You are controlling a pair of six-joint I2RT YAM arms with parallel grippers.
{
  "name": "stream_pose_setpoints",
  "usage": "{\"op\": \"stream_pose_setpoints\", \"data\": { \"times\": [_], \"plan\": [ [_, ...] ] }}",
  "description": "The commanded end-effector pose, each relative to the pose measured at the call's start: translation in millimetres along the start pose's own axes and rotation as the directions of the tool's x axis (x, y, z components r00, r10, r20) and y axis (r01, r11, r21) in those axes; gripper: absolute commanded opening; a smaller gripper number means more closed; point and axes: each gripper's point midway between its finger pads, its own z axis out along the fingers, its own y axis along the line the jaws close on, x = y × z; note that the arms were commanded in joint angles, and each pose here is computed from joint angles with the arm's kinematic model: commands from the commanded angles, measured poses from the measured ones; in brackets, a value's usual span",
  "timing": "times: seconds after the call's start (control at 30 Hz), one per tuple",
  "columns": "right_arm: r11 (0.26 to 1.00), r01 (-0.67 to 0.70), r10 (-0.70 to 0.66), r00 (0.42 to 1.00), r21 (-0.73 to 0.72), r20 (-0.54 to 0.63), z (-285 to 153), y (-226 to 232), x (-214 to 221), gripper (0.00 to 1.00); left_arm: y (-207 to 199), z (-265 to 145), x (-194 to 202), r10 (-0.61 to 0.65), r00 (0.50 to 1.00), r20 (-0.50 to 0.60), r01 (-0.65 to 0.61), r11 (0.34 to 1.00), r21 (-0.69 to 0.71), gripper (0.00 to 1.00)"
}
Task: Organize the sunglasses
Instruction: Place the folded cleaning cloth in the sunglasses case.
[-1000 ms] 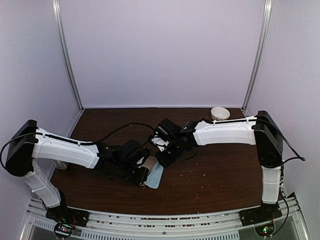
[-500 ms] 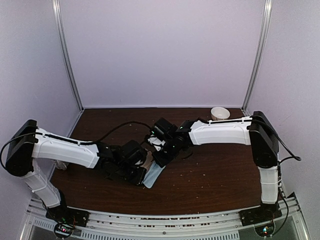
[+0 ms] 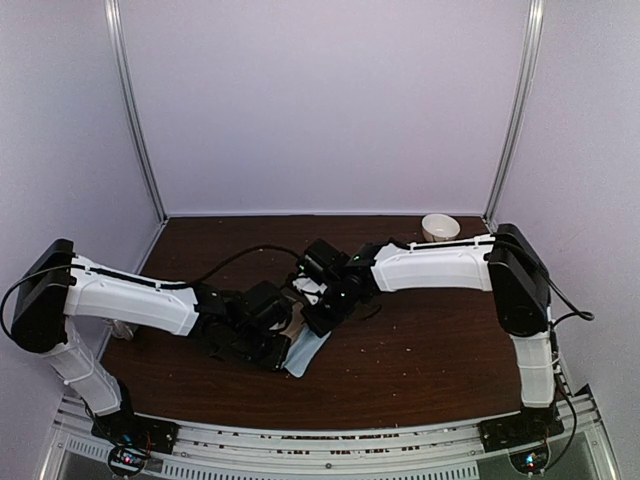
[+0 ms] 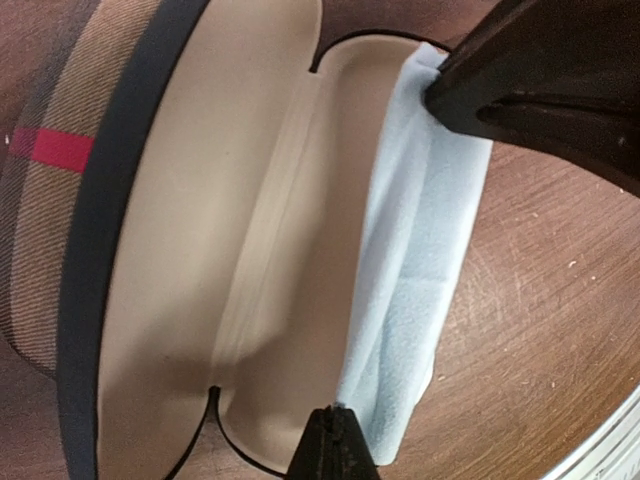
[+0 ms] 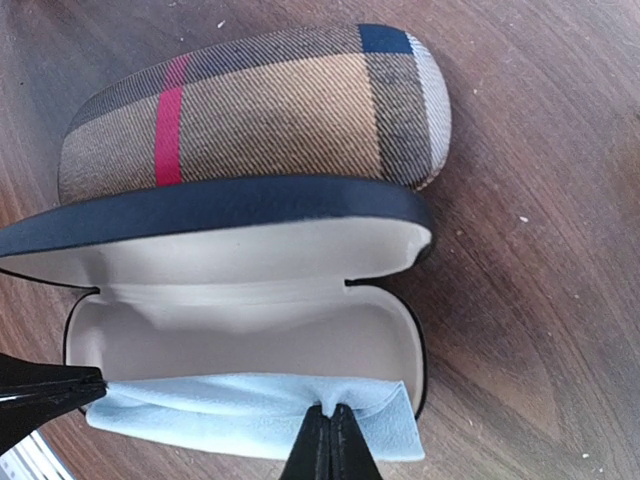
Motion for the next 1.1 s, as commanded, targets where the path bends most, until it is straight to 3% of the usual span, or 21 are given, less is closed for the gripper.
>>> {"op": "stream_pose_setpoints", "data": {
  "times": [0.0, 1.07],
  "plan": [
    [1.000, 0.000, 0.000, 1.000, 0.012, -0.011, 4.8, -1.1, -1.5, 0.00, 5.4, -3.1, -5.2, -0.009, 1.000, 0.000, 0.009, 0.999, -0.044, 0.00],
    [1.000, -0.009, 0.010, 0.999, 0.029, -0.031, 29.0, -3.2, -7.4, 0.00, 21.6, 3.4, -4.8, -0.001, 1.000, -0.018, -0.002, 0.987, -0.161, 0.00]
  ]
}}
